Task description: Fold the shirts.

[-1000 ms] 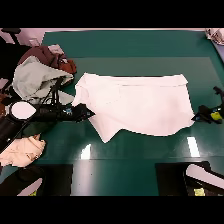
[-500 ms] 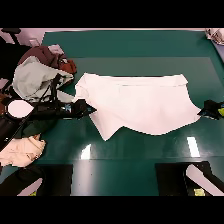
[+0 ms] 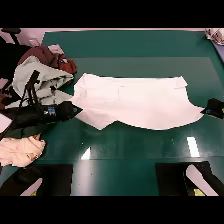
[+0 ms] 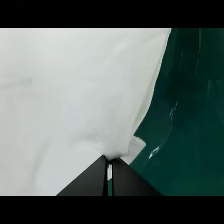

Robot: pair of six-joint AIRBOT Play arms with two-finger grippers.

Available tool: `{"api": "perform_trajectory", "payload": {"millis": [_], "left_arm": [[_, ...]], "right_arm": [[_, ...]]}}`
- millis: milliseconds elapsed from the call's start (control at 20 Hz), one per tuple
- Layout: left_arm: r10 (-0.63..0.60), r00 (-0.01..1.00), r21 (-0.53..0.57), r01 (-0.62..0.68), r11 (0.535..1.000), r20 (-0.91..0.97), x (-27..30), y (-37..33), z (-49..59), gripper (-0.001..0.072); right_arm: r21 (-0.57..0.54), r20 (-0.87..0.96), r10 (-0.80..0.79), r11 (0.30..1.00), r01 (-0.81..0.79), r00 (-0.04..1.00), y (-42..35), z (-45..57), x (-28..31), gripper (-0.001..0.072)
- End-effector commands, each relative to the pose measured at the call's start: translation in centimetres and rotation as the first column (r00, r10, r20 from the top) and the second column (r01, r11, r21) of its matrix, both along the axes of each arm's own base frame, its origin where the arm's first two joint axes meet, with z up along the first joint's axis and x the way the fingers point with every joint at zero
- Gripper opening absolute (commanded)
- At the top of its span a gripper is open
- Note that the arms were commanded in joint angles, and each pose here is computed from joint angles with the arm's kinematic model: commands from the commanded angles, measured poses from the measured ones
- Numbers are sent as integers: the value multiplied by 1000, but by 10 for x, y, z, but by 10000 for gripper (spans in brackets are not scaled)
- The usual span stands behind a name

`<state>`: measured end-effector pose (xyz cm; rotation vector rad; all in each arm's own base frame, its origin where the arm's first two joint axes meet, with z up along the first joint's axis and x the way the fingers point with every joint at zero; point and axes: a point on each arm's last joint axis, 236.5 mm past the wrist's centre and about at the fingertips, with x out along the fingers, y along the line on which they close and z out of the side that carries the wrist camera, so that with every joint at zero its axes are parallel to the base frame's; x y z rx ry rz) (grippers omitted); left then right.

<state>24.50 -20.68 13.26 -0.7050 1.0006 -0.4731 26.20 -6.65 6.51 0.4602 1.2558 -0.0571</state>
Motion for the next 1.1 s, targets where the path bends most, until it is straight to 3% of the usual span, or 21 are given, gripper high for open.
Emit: {"api": "perform_trajectory", "payload": {"millis": [0, 100, 250, 450, 750, 1050], "left_arm": [[91, 996, 0, -91, 996, 25, 11, 13, -6, 25], [172, 982, -51, -169, 984, 74, 34, 17, -3, 25], [217, 974, -35, -215, 976, 61, 66, 15, -26, 25], [308, 943, -60, -303, 951, 123, 123, 16, -33, 25], [331, 927, 7, -338, 941, 179, 203, 37, -20, 25], [350, 927, 64, -361, 931, 138, 224, 52, -56, 26]], "right_arm": [[-14, 143, -51, 998, 53, 988, -7, 32, 30, 10], [-21, 213, -75, 996, 81, 974, -16, 53, 51, 10], [35, 244, -63, 998, 56, 968, -13, 61, 84, 10], [4, 237, 16, 1000, -17, 971, -5, 53, 128, 10], [0, 166, 37, 999, -38, 985, -17, 17, 166, 10], [32, 101, 0, 999, -3, 995, -35, -16, 171, 11]]}}
